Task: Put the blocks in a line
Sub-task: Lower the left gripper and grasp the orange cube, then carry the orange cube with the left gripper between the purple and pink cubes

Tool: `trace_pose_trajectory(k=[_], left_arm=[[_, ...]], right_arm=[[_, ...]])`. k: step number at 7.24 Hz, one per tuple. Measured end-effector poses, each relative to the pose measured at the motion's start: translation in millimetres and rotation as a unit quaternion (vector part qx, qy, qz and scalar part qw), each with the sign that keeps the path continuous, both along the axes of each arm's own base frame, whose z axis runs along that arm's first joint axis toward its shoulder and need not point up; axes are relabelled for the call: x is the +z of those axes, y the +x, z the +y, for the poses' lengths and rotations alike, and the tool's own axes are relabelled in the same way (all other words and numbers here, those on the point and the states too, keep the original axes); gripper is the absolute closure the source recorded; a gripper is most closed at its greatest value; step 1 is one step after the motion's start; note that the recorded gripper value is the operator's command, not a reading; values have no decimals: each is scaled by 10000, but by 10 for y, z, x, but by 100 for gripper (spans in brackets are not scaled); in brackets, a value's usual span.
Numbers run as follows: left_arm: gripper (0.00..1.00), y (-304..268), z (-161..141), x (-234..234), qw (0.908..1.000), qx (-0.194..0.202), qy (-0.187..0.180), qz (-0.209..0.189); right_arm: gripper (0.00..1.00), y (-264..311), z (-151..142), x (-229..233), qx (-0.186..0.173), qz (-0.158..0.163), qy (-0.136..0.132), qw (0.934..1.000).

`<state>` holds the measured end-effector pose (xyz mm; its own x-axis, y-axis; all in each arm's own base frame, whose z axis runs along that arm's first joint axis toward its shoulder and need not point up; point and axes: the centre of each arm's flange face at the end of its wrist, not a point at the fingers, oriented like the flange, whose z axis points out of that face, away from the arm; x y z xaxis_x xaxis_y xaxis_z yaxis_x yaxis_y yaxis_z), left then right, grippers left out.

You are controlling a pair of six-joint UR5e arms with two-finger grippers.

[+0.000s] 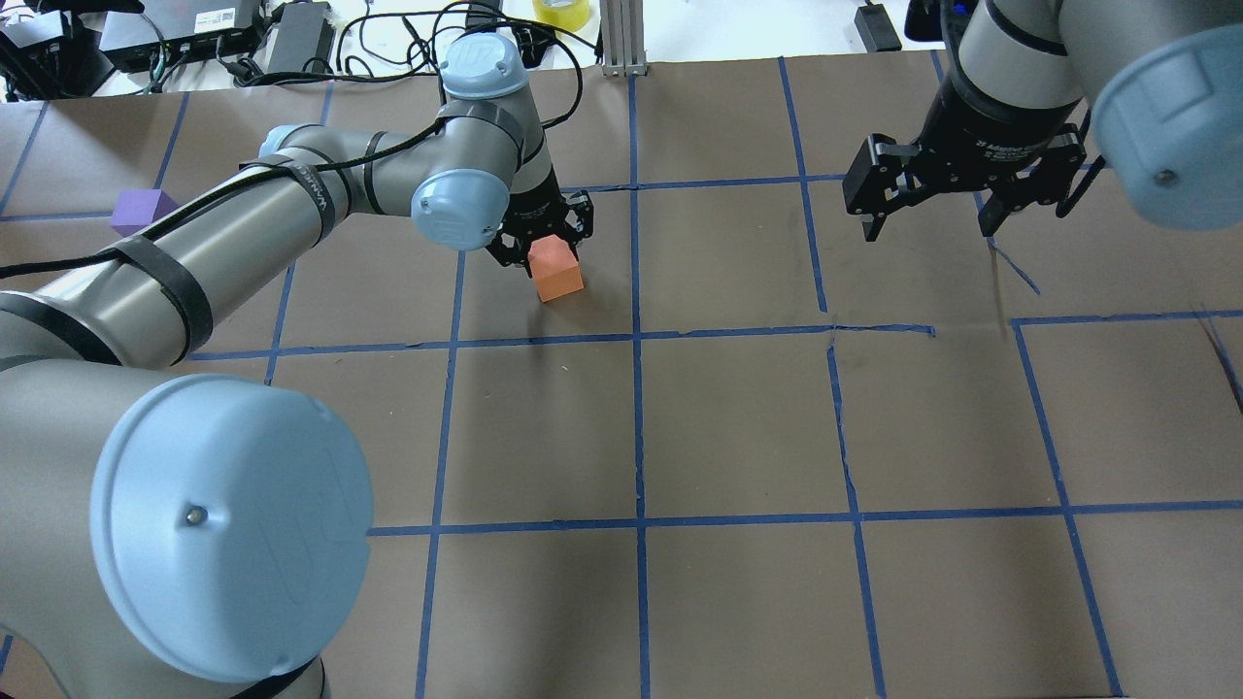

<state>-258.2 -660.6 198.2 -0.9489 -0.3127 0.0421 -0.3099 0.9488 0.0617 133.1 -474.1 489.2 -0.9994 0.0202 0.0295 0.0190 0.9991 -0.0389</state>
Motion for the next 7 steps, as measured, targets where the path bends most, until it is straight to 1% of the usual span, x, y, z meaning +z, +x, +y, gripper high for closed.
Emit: trace_pose_trajectory(k=[1,2,3,4,5,6,7], left_arm=[[100,3,-8,43,10000,-38,-40,2],[100,19,-22,122,9998,-171,-112,16],[100,101,-51,215,9979,-610,-200,33],[100,433,-132,311,9908,-1322,-270,46],[100,944,-230,425,9838,-1761,-332,51],[100,1506,-306,535,9790,-1999,-394,43],[100,2142,-351,615,9760,-2133,-434,32]], right_arm=[[0,3,14,16,4,-28,-14,10000],[0,22,21,22,4,-130,-23,9999],[0,49,22,24,-5,-271,-32,9996],[0,62,26,31,-24,-338,-42,9994],[0,61,32,37,-39,-343,-43,9994],[0,55,36,41,-47,-330,-44,9994],[0,48,43,45,-54,-315,-41,9995]])
